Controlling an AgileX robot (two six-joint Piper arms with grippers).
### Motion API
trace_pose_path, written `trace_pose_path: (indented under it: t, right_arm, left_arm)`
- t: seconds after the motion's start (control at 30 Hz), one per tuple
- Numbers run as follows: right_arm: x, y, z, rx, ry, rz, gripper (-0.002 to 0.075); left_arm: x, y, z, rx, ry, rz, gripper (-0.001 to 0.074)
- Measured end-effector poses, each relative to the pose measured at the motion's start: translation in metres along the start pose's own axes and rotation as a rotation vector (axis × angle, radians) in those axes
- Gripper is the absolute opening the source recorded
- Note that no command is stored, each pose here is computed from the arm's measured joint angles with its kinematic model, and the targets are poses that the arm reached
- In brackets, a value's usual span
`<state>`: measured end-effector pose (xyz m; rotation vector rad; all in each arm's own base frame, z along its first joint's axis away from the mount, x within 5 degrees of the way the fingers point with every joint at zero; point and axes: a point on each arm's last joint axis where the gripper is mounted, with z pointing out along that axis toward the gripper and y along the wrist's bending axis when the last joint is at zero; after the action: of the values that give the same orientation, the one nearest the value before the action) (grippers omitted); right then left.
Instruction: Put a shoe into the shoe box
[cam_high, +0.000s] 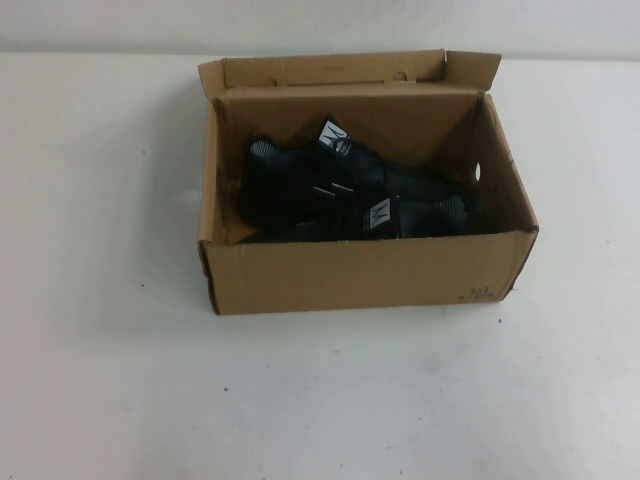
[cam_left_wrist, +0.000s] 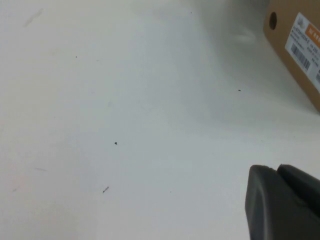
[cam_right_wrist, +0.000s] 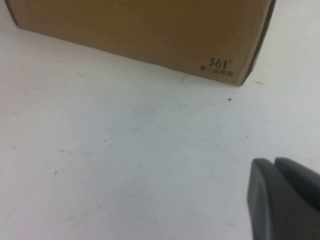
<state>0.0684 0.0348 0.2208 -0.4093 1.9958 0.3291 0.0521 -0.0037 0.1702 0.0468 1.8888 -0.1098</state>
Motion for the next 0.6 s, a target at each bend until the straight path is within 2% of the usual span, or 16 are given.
trace_pose_path:
  t: [0.33,0.6]
  right_arm:
    - [0.000,0.000,-0.002,0.006,-0.013,0.007,-0.0016]
    - [-0.001,-0.003,-0.026,0.095,-0.208,-0.008,-0.0016]
  left_arm:
    - [0.000,0.000,0.000,0.000,0.000,0.000,-0.0001]
    - [0.000,0.000,0.000,0.000,0.000,0.000,-0.0001]
